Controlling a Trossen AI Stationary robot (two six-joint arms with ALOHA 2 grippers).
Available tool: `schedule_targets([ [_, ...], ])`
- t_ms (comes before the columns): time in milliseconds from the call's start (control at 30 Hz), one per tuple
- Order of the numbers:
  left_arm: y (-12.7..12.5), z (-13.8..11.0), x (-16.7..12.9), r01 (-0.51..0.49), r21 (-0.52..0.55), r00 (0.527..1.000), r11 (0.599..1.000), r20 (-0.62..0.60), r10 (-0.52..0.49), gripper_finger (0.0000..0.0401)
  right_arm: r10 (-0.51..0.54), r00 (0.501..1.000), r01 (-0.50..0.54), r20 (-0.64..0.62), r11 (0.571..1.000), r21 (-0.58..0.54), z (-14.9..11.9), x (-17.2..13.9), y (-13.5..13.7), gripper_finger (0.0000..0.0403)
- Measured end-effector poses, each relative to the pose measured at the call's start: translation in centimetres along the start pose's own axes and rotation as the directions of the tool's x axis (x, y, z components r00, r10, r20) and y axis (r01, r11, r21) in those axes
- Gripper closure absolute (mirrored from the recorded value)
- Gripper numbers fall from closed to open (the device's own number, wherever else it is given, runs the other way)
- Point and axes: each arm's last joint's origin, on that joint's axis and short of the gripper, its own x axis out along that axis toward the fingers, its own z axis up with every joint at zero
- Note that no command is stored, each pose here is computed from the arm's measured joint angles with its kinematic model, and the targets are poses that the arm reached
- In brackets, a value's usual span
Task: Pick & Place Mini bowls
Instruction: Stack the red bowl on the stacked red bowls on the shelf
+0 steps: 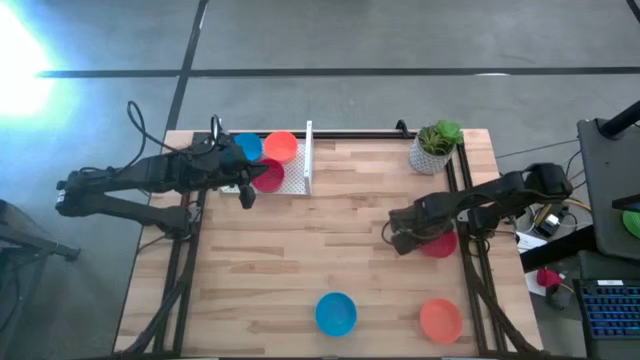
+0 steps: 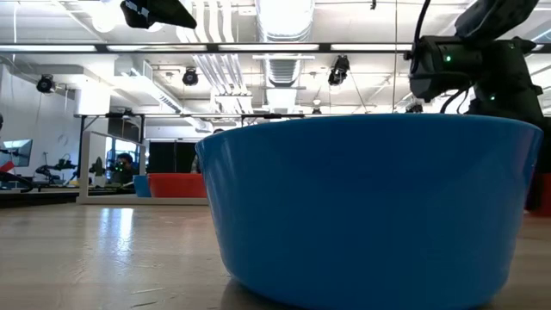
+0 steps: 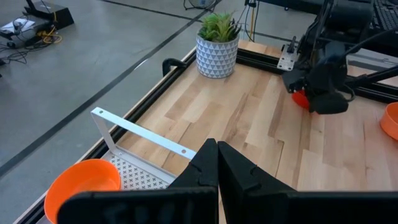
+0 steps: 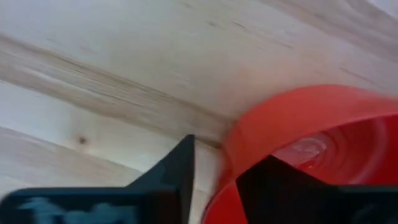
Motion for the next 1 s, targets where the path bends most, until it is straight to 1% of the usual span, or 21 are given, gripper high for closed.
schedule_targets([
  [100, 0.0, 0.0, 0.0, 0.0, -0.001, 1.0, 1.0, 0.0, 0.0, 0.0401, -0.019, 1.0, 0.019, -0.008, 0.999, -0.043, 0.1, 0.2, 0.1, 0.0367],
  [133, 0.0, 0.0, 0.0, 0.0, -0.001, 1.0, 1.0, 0.0, 0.0, 0.0401, -0.022, 1.0, 0.021, -0.008, 0.998, -0.063, 0.1, 0.1, 0.3, 0.038],
  [233, 0.0, 0.0, 0.0, 0.0, -0.001, 1.0, 1.0, 0.0, 0.0, 0.0401, 0.0, 1.0, 0.001, 0.004, 0.994, -0.113, 0.3, -0.4, 1.0, 0.0388],
  [367, 0.0, 0.0, 0.0, 0.0, 0.004, 1.0, 1.0, 0.0, 0.0, 0.0401, 0.087, 0.995, -0.074, 0.055, 0.978, -0.196, 0.6, -2.6, 3.0, 0.0393],
  [467, 0.0, 0.0, 0.0, 0.0, 0.005, 1.0, 1.0, 0.0, 0.0, 0.0401, 0.154, 0.982, -0.121, 0.105, 0.955, -0.271, 1.0, -4.6, 4.7, 0.0394],
  [600, 0.0, 0.0, 0.0, 0.0, 0.005, 1.0, 1.0, 0.0, 0.0, 0.0401, 0.223, 0.961, -0.145, 0.164, 0.91, -0.387, 1.6, -7.2, 7.2, 0.0394],
  [700, 0.0, 0.0, 0.0, 0.0, 0.006, 1.0, 1.0, 0.0, 0.0, 0.0401, 0.244, 0.954, -0.126, 0.173, 0.851, -0.51, 2.3, -8.5, 9.3, 0.0394],
  [767, 0.0, 0.0, 0.0, 0.0, 0.006, 1.0, 1.0, 0.0, 0.0, 0.0401, 0.222, 0.961, -0.085, 0.166, 0.806, -0.585, 2.8, -9.0, 10.7, 0.0394],
  [833, 0.0, 0.0, 0.0, 0.0, 0.006, 1.0, 1.0, -0.001, 0.0, 0.0401, 0.178, 0.972, -0.037, 0.153, 0.76, -0.649, 3.6, -9.2, 12.1, 0.0394],
  [900, 0.0, 0.0, 0.0, 0.0, 0.006, 1.0, 1.0, -0.001, 0.0, 0.0401, 0.137, 0.98, 0.005, 0.141, 0.699, -0.716, 4.4, -9.1, 13.4, 0.0394],
  [1000, 0.0, 0.0, 0.0, 0.0, 0.008, 1.0, 1.0, -0.002, 0.0, 0.0401, 0.109, 0.985, 0.042, 0.13, 0.587, -0.808, 5.4, -9.0, 15.6, 0.0394],
])
